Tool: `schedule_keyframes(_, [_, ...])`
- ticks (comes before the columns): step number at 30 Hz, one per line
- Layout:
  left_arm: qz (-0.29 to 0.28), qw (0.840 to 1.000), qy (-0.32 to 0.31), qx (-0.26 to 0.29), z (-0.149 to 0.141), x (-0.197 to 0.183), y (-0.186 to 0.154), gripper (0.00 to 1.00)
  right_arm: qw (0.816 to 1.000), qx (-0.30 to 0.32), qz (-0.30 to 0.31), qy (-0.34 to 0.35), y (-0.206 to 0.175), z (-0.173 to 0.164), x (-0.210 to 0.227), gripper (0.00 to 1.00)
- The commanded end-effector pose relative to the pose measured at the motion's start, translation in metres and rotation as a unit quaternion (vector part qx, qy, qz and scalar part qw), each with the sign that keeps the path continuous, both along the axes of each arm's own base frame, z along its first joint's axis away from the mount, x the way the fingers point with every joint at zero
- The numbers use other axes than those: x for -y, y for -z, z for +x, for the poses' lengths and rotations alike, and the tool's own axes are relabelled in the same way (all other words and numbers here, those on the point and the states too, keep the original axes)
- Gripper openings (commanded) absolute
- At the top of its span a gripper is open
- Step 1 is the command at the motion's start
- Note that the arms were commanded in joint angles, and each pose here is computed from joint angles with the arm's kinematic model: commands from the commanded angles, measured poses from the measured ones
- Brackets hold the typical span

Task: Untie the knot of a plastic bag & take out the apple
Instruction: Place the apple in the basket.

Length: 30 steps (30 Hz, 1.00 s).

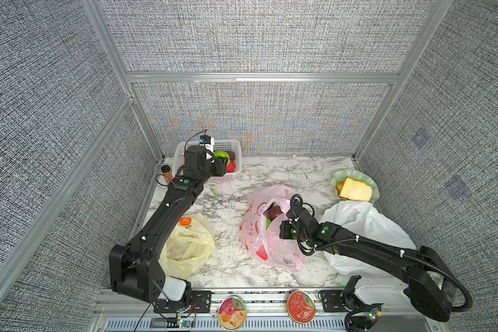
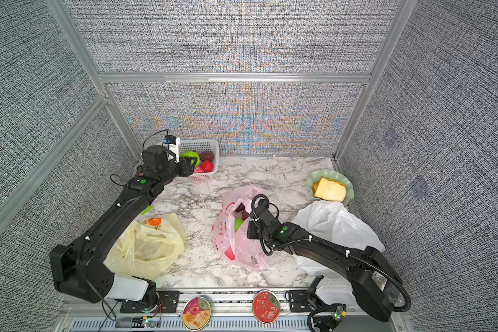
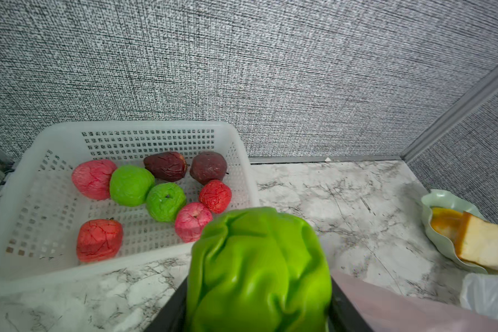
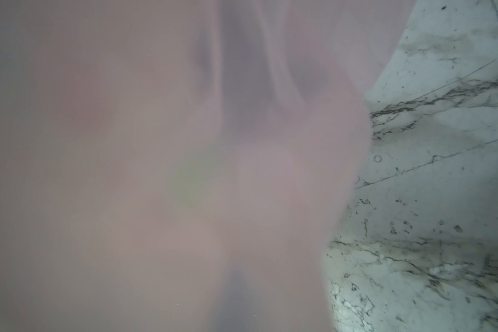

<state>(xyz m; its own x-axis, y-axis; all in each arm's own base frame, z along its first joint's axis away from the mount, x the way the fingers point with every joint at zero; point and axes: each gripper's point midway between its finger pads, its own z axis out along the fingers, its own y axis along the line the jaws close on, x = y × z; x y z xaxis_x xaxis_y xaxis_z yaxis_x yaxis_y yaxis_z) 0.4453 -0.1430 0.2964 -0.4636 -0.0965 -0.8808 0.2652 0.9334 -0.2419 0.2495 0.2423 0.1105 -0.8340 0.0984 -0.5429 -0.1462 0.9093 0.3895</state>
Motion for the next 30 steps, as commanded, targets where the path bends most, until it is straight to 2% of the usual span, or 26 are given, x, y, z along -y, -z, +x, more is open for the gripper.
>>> schedule_keyframes(1, [-0.009,1.0,-0.002,-0.002,0.03,-0.02,0.011,0.54,1.0,0.004,0.021,0.005,-0.006,0.004,-0.008,0.0])
schedule_keyframes(4, [-0.003,0.999,-0.02,-0.031,0.065,-0.04,0.037,0.56,1.0,0.007,0.027,0.01,-0.006,0.006,-0.01,0.0])
schedule_keyframes(9, [0.049,0.996,-0.033,-0.071,0.119,-0.052,0.076,0.62,1.0,0.001,0.03,0.01,-0.001,0.005,-0.015,0.0])
schedule_keyframes(13, [0.065,0.994,-0.026,-0.085,0.152,-0.049,0.086,0.7,1.0,-0.001,0.028,0.007,0.001,0.003,-0.016,0.0])
schedule_keyframes(17, [0.07,0.994,-0.029,-0.081,0.17,-0.048,0.074,0.83,1.0,-0.001,0.025,0.011,0.003,0.002,-0.015,0.0])
schedule_keyframes(18, [0.07,0.994,-0.027,-0.078,0.171,-0.048,0.068,0.98,1.0,0.001,0.026,0.01,0.002,0.002,-0.015,0.0])
schedule_keyframes(19, [0.071,0.994,-0.025,-0.074,0.17,-0.047,0.064,0.99,1.0,0.003,0.028,0.009,0.0,0.002,-0.015,0.0])
schedule_keyframes(22, [0.071,0.996,-0.015,-0.058,0.162,-0.045,0.042,0.99,1.0,0.003,0.026,0.008,0.0,0.002,-0.015,0.0])
schedule_keyframes(24, [0.072,0.996,0.017,-0.049,0.148,-0.037,0.029,1.0,1.0,0.004,0.027,0.007,-0.001,0.002,-0.015,0.0])
schedule_keyframes(27, [0.052,0.997,0.032,-0.037,0.115,-0.034,0.002,0.99,0.999,0.007,0.031,0.006,-0.004,0.002,-0.015,0.0])
schedule_keyframes(30, [0.025,0.999,0.035,-0.024,0.076,-0.033,-0.007,0.99,0.999,0.014,0.038,0.005,-0.009,0.001,-0.015,0.0])
